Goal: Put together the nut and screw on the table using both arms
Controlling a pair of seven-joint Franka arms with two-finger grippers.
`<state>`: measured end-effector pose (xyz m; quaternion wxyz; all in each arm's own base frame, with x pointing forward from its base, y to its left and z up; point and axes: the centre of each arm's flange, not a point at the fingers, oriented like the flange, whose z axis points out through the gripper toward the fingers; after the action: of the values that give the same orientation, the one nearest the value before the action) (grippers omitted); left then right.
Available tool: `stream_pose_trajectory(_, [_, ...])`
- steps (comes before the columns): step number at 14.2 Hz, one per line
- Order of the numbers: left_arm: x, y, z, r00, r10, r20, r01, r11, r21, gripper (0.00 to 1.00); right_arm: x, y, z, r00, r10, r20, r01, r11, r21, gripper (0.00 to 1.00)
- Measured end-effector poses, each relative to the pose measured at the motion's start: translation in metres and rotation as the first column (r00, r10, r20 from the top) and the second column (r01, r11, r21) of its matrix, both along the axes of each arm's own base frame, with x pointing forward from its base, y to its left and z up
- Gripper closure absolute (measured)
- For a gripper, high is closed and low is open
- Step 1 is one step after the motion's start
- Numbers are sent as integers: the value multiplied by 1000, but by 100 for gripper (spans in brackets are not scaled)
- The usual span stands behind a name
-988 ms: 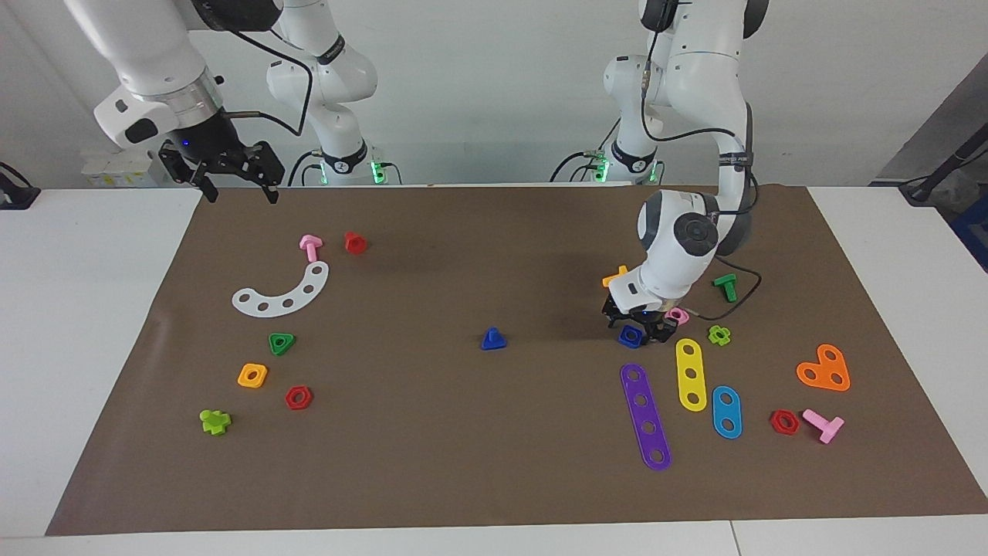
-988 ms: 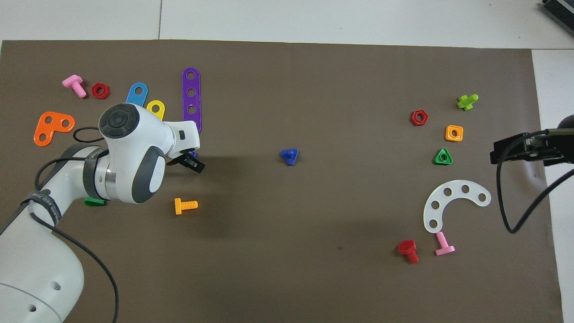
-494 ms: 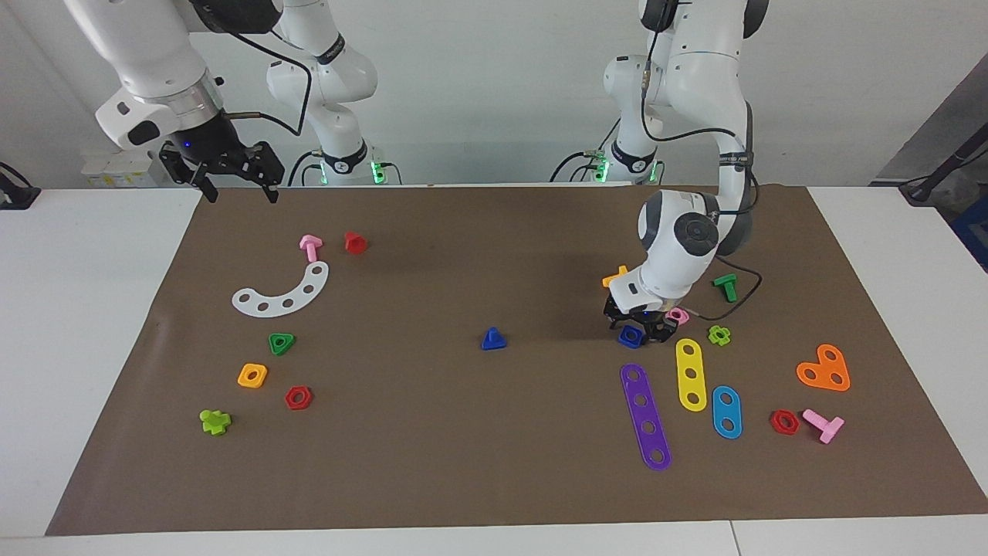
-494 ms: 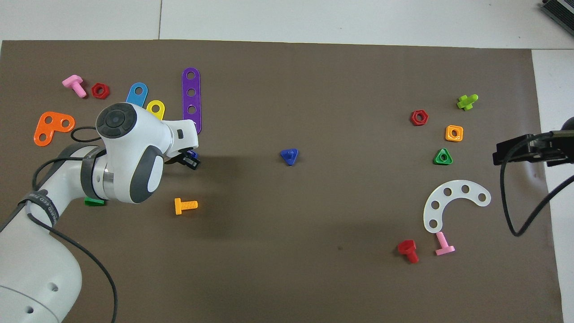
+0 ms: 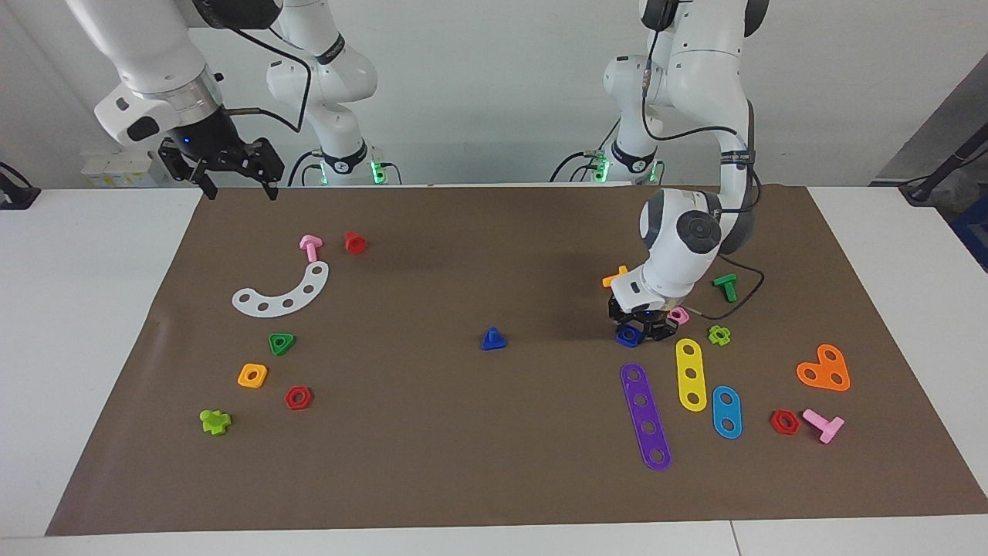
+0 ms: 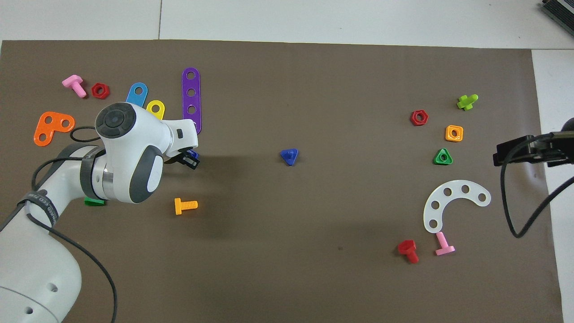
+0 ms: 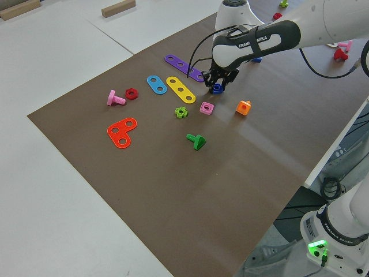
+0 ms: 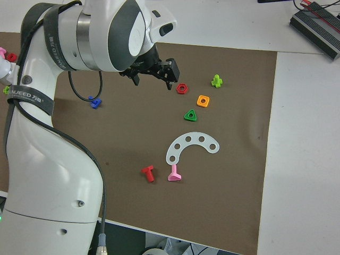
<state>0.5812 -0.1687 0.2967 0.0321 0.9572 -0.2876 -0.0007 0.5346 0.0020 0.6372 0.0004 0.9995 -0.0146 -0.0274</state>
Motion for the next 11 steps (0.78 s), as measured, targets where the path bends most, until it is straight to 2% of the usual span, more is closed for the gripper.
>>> stream_pose_trajectory(2, [6, -4, 11, 994, 113, 8, -113, 994, -8, 53, 1, -2, 0, 1000, 17, 5, -17, 1000, -10, 0])
stream_pose_trajectory(6, [14, -54, 54, 953, 303, -23, -303, 953, -7, 53, 2, -5, 1, 1000, 20, 17, -19, 999, -28, 0])
stream_pose_trajectory(9, [6, -115, 74, 924, 381, -22, -382, 924, -25, 53, 2, -5, 1, 1000, 20, 17, -19, 999, -27, 0])
stream_pose_trajectory(11, [-1, -152, 83, 911, 410, -43, -411, 911, -42, 53, 2, -5, 1, 1000, 20, 17, -20, 1000, -23, 0])
